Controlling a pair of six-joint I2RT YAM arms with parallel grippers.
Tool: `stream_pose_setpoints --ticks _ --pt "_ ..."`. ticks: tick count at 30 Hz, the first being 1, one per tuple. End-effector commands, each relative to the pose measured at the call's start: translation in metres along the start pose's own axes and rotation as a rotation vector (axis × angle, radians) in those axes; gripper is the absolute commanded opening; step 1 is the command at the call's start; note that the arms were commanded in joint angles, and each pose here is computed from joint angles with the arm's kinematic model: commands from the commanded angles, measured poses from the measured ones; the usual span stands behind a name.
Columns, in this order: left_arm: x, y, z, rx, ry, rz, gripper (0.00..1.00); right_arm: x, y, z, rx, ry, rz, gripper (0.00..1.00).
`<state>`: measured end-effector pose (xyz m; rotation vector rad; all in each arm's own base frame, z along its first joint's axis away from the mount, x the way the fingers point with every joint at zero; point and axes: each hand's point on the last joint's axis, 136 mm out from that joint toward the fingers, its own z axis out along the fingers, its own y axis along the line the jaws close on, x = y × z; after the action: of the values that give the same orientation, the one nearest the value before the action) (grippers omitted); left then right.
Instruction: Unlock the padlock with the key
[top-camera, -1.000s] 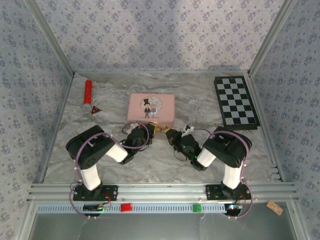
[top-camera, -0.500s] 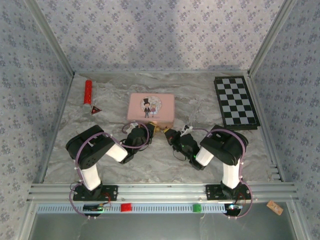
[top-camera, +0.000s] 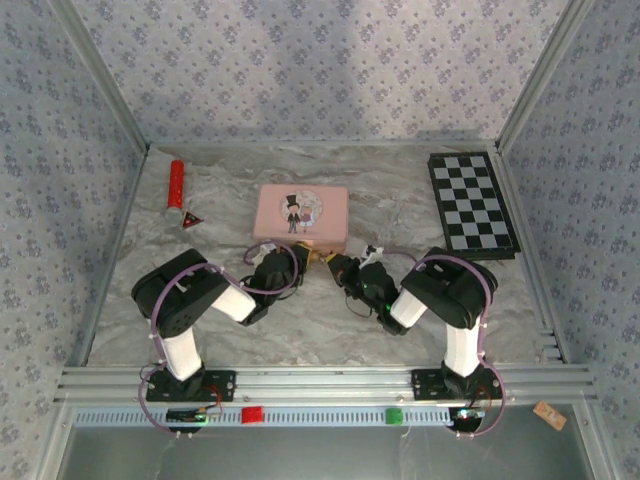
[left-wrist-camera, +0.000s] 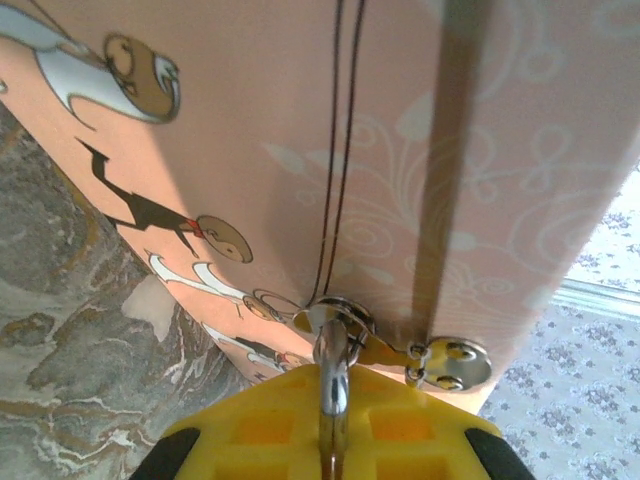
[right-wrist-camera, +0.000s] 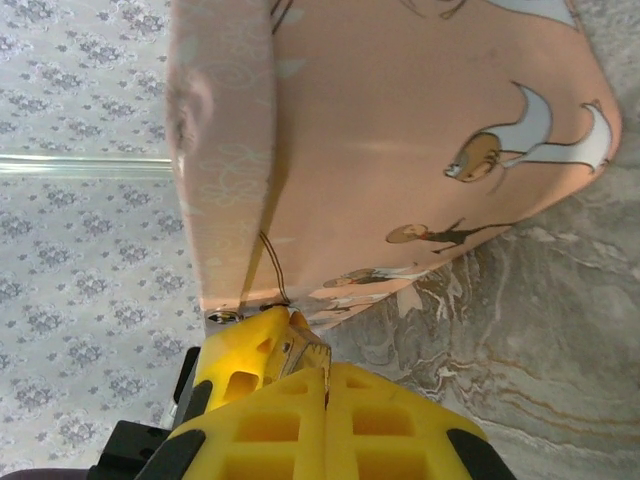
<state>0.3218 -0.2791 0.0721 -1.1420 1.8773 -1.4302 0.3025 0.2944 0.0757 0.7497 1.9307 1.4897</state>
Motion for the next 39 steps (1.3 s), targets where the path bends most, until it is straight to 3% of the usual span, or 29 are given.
stream_pose_setpoints --ticks 1,15,22,27,31,34,39 --pt "0.06 -0.033 0.004 0.09 0.252 -0.024 0.01 0.036 0.036 0.01 -0.116 0.185 -0.061 0.0" --pt "0.058 -0.033 0.005 0.078 0.273 0.002 0.01 0.019 0.026 0.004 -0.099 0.197 -0.081 0.01" --pt "0.027 -0.031 0.003 0.028 0.183 0.124 0.01 0.013 0.01 -0.019 -0.045 0.19 -0.116 0.28" --pt "0.012 -0.032 0.005 0.018 0.144 0.17 0.01 0.01 0.002 -0.034 0.021 0.173 -0.177 0.37" --pt "0.008 -0.028 0.004 0.001 0.141 0.183 0.01 0.002 -0.006 -0.047 0.093 0.159 -0.267 0.39" --pt "0.008 -0.028 0.004 -0.021 0.156 0.206 0.01 -0.007 -0.01 -0.057 0.165 0.151 -0.429 0.38" --pt "0.011 -0.034 0.0 -0.038 0.178 0.308 0.01 -0.01 0.019 -0.062 0.166 0.184 -0.702 0.38"
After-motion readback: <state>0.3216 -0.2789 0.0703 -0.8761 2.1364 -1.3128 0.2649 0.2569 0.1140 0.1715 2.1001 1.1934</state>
